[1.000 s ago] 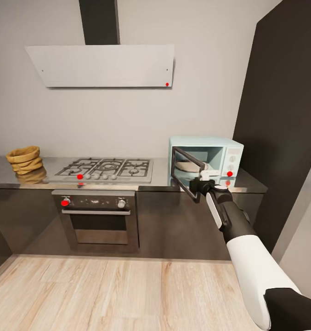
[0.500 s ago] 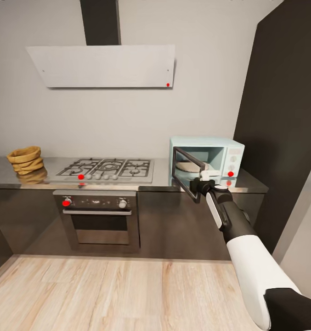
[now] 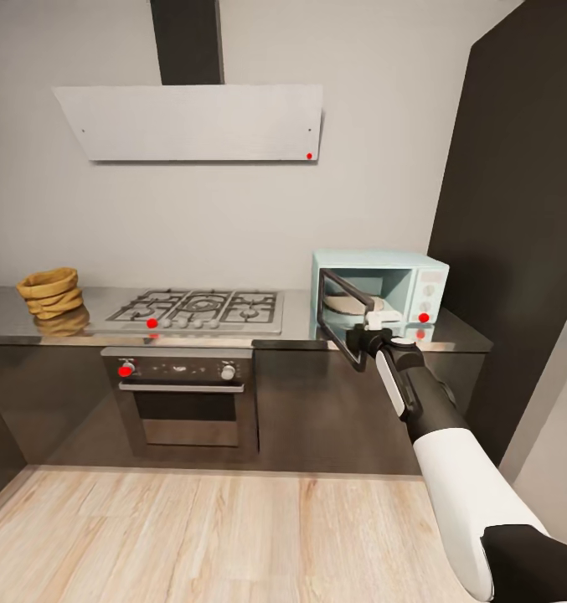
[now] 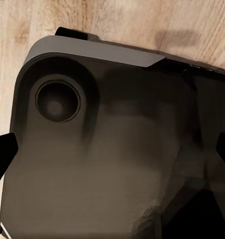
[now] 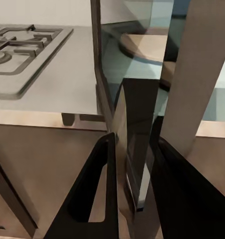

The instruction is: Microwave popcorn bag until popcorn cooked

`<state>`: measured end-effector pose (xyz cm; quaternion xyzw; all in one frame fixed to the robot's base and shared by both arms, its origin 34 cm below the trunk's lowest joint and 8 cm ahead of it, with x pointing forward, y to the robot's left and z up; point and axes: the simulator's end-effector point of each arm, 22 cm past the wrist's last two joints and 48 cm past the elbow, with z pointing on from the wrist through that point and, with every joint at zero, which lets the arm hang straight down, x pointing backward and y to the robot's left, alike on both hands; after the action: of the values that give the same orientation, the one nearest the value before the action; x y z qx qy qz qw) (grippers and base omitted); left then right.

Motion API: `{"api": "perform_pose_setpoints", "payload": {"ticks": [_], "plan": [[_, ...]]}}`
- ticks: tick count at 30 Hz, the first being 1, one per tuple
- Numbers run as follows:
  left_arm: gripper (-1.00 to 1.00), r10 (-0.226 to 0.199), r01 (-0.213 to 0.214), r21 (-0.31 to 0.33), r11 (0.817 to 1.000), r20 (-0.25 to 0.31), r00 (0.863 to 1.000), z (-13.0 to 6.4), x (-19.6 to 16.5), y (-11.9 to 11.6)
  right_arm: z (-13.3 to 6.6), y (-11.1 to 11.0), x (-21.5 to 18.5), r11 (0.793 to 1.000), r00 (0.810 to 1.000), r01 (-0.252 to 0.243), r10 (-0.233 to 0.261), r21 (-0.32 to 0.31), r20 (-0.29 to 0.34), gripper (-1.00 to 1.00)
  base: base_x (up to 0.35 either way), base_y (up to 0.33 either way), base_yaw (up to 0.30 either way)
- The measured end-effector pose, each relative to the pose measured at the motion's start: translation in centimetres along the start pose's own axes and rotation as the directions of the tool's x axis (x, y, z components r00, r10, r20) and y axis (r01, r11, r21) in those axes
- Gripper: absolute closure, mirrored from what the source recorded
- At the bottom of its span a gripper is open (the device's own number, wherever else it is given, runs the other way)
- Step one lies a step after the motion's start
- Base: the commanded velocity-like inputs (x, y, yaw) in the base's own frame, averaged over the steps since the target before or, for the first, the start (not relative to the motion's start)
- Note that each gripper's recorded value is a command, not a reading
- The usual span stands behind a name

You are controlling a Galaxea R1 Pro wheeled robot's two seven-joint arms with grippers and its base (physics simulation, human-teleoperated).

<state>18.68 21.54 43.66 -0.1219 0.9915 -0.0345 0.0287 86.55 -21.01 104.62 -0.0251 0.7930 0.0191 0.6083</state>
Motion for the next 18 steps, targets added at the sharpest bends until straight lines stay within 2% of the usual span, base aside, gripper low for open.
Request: {"api": "perform_pose_setpoints", "payload": {"ticks": [6, 18], "plan": [[-1.00, 0.000, 0.000, 0.000, 1.000, 0.000, 1.000, -0.01, 0.00, 0.00, -0.02, 0.10, 0.01, 1.000, 1.000, 0.002, -0.002, -0.001, -0.001, 1.00, 0.000, 0.018, 0.000], [-1.00, 0.000, 0.000, 0.001, 1.000, 0.003, 1.000, -0.10, 0.03, 0.00, -0.35, -0.13, 0.10, 1.000, 1.000, 0.011, -0.011, 0.007, -0.014, 1.00, 0.000, 0.101, 0.000]]}}
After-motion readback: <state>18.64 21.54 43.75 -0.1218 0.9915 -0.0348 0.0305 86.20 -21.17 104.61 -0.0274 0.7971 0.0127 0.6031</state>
